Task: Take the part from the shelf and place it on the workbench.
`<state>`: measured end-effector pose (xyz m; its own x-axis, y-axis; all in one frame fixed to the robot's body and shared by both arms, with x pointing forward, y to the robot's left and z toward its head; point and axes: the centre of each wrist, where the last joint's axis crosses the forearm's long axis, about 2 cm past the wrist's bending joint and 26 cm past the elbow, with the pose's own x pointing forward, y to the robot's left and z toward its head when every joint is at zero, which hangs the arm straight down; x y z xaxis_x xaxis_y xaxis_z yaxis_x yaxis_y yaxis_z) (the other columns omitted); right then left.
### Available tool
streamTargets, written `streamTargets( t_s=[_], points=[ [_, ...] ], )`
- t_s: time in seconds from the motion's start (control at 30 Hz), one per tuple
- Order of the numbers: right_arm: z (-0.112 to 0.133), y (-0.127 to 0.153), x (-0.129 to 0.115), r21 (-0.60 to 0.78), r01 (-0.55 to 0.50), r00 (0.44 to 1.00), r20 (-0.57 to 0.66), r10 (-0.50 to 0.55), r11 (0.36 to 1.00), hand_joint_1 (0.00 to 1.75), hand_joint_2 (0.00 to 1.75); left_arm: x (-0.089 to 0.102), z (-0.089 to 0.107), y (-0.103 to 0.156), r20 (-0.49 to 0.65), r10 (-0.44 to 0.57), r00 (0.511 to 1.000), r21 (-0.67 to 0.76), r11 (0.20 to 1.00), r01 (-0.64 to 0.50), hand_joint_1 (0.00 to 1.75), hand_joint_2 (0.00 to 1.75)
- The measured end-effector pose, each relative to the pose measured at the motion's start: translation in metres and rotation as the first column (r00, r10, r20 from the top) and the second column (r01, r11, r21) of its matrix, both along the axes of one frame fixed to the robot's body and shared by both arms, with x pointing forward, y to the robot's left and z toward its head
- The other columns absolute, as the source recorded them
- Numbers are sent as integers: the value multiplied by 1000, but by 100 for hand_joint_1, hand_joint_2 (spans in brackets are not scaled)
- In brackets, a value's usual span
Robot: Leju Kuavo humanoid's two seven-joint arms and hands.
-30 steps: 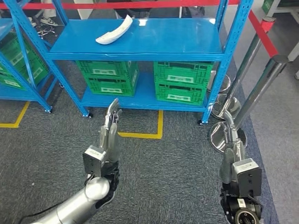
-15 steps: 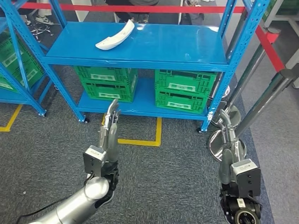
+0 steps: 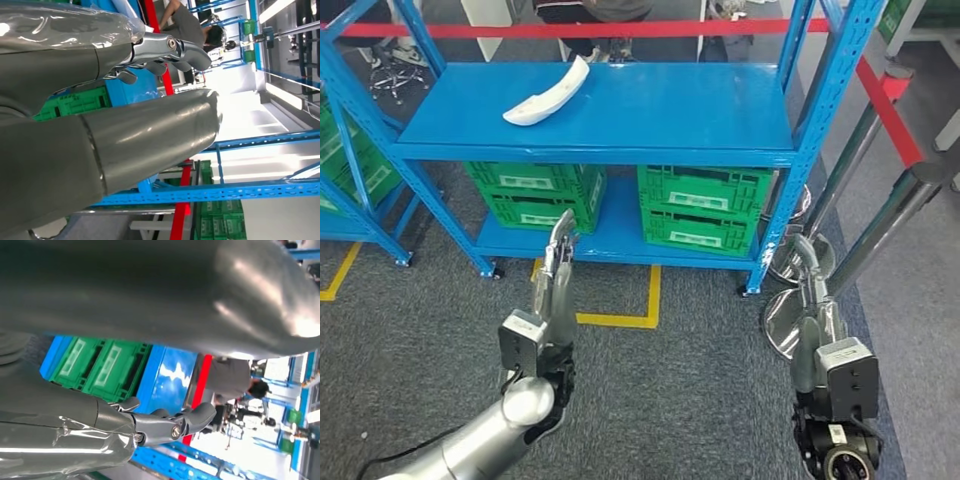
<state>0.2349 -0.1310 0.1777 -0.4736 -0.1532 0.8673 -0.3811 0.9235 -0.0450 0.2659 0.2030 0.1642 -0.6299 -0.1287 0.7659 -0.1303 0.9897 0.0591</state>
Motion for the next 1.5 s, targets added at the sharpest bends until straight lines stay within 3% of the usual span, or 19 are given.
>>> streamTargets(
  t_s=[1.5],
  points=[
    [1,1,3,2,-32,999,-12,32,1000,0,0,-11,-9,4,-16,20,1000,53,998,-19,0,0]
  ],
)
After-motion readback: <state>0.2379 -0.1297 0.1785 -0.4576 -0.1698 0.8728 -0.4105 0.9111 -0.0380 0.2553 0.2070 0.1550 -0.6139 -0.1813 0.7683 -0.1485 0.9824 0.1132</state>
